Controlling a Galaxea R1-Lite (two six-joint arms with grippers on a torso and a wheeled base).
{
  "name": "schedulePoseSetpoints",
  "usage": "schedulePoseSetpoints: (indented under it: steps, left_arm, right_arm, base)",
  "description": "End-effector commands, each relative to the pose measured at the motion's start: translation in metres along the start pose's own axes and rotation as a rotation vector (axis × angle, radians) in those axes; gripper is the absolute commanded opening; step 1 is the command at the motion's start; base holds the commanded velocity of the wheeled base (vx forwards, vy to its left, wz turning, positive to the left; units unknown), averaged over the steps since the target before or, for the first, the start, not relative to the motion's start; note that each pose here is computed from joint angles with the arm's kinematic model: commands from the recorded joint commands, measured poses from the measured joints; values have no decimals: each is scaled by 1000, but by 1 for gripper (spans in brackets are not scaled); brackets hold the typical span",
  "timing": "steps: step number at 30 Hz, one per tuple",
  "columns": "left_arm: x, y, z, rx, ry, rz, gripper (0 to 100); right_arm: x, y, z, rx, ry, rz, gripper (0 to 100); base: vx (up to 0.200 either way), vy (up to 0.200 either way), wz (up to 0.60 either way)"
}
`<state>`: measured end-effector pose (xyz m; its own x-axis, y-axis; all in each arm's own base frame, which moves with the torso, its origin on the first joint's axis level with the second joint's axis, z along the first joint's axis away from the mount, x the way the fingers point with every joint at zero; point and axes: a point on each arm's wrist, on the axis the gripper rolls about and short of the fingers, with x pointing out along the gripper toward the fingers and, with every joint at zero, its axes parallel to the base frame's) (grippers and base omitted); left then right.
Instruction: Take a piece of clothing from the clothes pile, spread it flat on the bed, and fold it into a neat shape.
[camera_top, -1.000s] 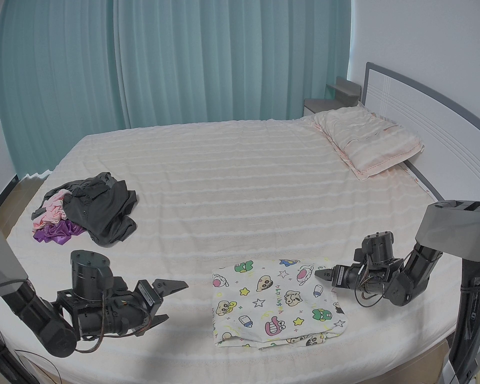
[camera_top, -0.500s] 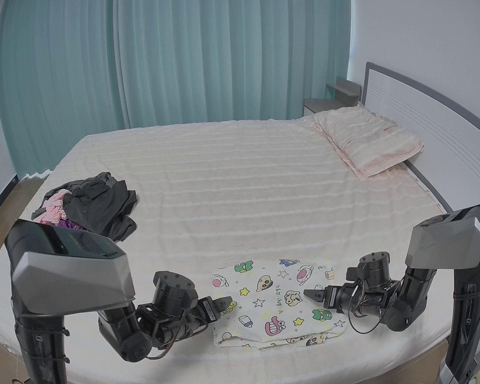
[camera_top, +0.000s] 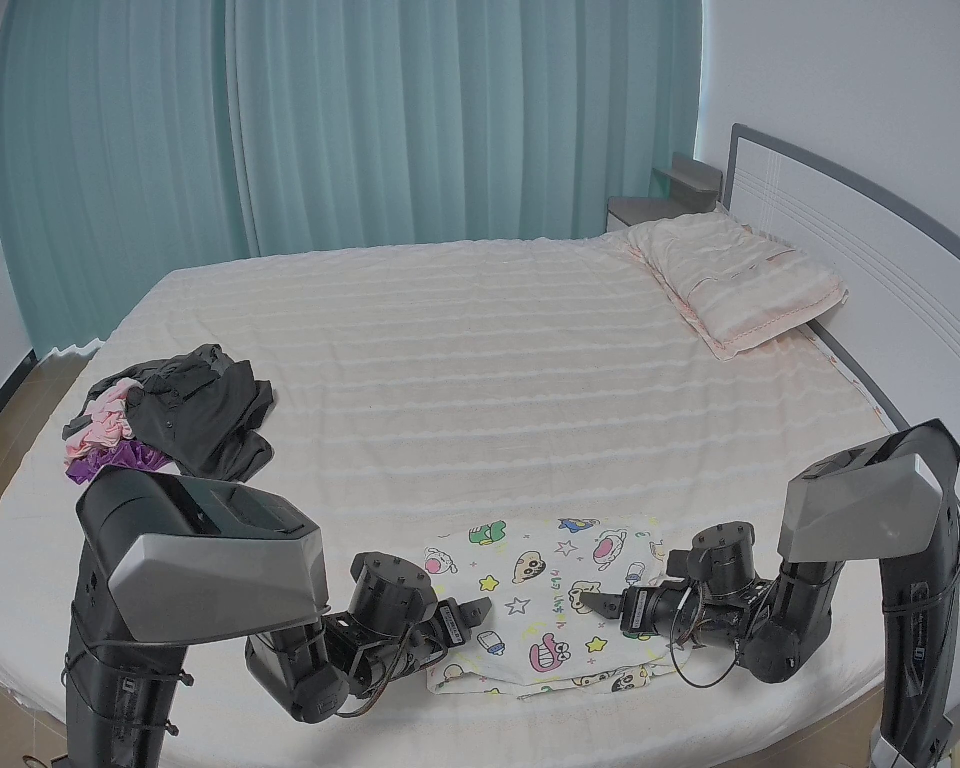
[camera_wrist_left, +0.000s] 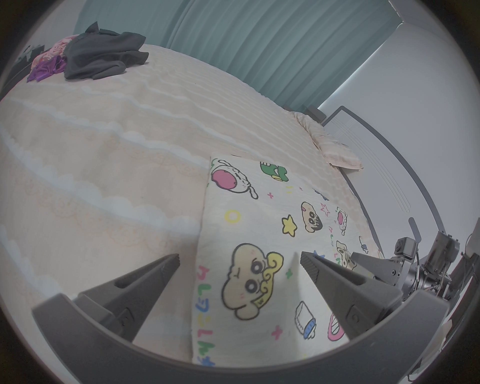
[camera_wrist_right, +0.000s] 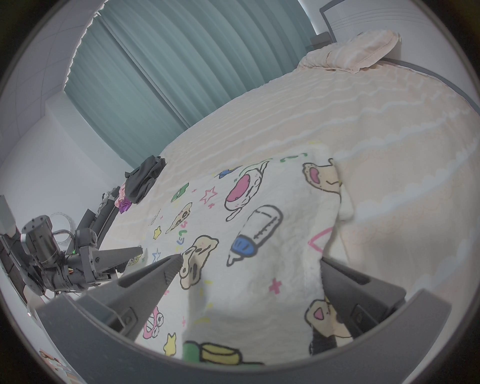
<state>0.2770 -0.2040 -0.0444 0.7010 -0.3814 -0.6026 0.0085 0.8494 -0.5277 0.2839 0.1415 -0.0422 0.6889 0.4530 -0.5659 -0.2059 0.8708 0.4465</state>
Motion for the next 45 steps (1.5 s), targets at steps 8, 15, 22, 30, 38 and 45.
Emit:
schedulePoseSetpoints:
  steps: [8,15,22,30,38,45]
  left_arm:
    - [7,-3,0,1,-4,-11,0]
    - [8,-6,3,-8,-21,-17,0]
    - [-2,-11,3,-3,-41,-15,0]
    - [-11,-12,6,-46,-47,-15,0]
    - [-14,-9,5,-47,-58,10,0]
    - [-21,-7,4,-44,-52,21,0]
  right_arm:
    - [7,2,-9,-11,28,3,0]
    - [7,2,-9,-11,29,5,0]
    - [8,3,-8,-8,22,8,0]
    - [8,3,-8,-7,21,9,0]
    - [7,4,-7,-4,16,13,0]
    - [4,6,-3,-6,4,20,0]
  base:
    - [0,0,0]
    - [0,0,0]
    - [0,0,0]
    - [0,0,0]
    - [0,200,0]
    - [0,200,0]
